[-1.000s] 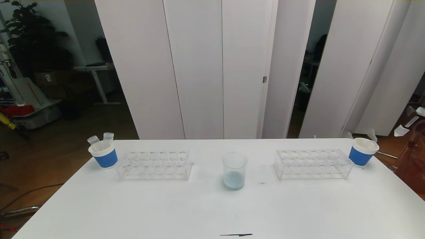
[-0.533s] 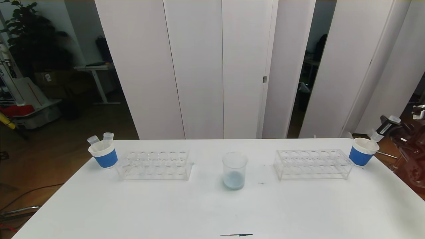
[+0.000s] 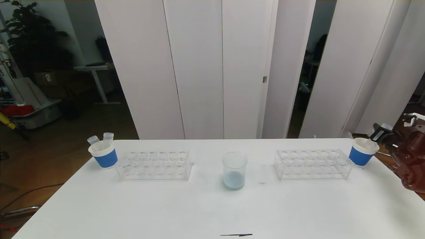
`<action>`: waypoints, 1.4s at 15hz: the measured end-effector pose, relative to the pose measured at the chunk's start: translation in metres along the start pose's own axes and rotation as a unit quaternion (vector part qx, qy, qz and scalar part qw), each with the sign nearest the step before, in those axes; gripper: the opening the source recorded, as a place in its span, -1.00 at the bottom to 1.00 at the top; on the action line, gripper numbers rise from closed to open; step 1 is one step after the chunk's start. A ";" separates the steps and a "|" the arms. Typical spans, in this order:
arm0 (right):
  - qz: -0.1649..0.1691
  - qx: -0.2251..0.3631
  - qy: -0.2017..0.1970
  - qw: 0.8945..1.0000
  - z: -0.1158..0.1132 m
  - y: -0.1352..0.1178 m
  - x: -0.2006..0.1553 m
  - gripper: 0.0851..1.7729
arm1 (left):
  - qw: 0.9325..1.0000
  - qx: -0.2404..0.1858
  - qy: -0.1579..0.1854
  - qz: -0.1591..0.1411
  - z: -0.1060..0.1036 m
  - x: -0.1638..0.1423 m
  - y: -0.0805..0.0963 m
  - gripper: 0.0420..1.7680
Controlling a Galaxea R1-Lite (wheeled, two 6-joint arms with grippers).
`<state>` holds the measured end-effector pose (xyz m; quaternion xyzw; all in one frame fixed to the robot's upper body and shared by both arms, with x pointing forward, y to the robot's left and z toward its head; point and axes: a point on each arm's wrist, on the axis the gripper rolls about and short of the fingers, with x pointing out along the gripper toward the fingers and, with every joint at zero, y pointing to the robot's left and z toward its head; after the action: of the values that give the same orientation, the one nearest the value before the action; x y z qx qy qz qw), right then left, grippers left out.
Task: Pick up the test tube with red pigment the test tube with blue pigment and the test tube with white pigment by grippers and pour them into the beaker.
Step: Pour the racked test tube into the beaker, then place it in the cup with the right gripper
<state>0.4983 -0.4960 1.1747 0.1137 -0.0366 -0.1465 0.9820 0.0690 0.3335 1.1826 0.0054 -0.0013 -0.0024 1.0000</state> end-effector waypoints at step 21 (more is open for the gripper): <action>0.037 0.000 -0.036 0.999 0.028 0.014 0.011 0.97 | 1.000 0.000 0.000 0.000 0.000 0.000 0.000 0.98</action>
<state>0.5094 -0.4921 1.2055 0.1071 -0.0765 -0.1143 0.9847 0.0690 0.3335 1.1826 0.0054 -0.0013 -0.0024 1.0000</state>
